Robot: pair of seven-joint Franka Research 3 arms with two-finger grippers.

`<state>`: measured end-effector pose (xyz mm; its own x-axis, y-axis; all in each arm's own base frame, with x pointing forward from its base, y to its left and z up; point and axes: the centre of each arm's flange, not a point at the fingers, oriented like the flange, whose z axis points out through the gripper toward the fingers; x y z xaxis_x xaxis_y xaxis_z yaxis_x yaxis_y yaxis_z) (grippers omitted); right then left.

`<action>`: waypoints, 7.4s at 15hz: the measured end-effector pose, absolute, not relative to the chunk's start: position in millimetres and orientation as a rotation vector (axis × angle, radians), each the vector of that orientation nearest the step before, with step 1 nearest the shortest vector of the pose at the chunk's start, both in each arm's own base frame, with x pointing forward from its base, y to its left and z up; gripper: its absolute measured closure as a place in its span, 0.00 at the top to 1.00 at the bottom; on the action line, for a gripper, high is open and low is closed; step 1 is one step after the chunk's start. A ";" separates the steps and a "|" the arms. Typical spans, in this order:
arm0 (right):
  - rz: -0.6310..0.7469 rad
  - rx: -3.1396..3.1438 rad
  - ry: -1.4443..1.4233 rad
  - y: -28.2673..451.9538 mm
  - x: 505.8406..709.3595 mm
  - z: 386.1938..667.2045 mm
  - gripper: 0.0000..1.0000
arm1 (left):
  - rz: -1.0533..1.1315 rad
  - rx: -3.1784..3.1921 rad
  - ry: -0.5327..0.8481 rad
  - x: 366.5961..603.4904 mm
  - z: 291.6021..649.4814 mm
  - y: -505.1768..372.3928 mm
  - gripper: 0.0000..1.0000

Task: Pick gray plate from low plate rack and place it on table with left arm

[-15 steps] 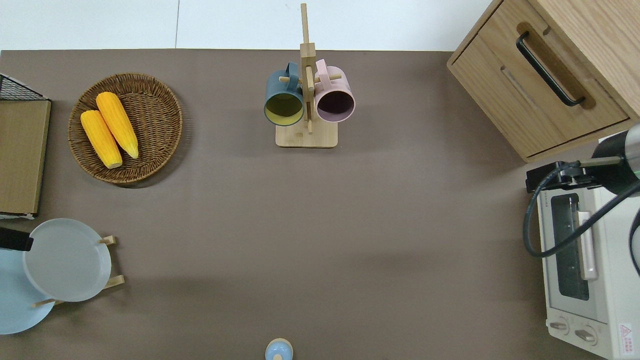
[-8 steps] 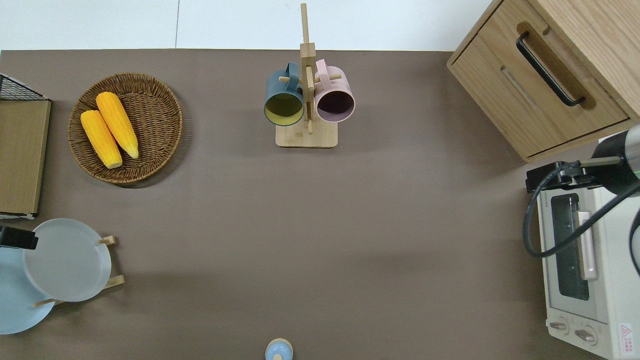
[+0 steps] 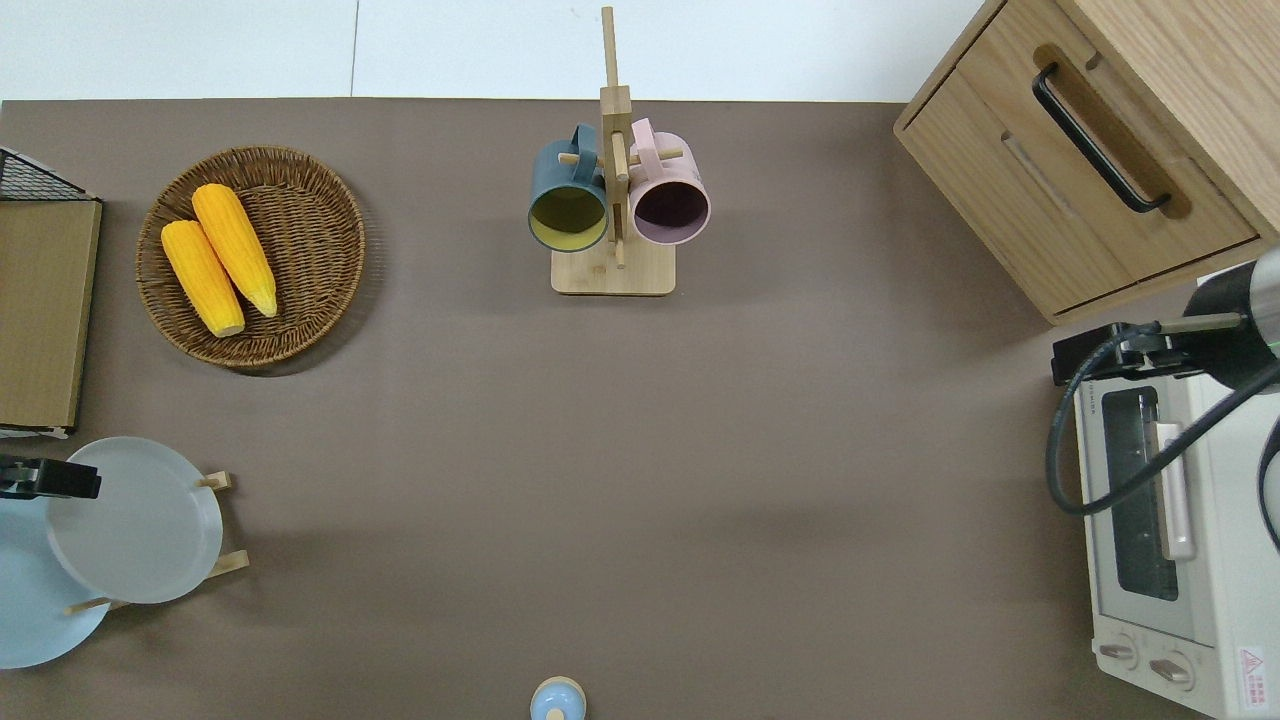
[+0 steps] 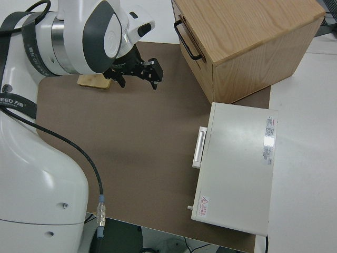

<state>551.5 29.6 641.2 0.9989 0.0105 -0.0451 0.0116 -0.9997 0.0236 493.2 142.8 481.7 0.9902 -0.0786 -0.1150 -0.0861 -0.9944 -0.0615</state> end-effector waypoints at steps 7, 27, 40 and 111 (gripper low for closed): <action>-0.070 3.117 0.017 29.6 551.5 641.2 0.99 | 0.174 -3.073 0.118 483.2 441.3 147.7 1.00; -0.070 3.117 0.017 29.6 551.5 641.2 0.99 | 0.201 -3.080 0.104 480.5 446.5 141.5 0.08; -0.070 3.117 0.017 29.6 551.5 641.2 0.99 | 0.403 -3.035 0.000 463.4 587.5 73.9 0.08; -0.070 3.117 0.017 29.6 551.5 641.2 0.99 | -0.056 -3.190 0.230 471.8 605.8 -16.3 1.00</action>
<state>551.5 29.6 641.2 0.9989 0.0105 -0.0451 0.0116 -0.9997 0.0236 471.8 -16.3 605.8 0.9891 -0.1423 0.0388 -0.1443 -0.9881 0.0540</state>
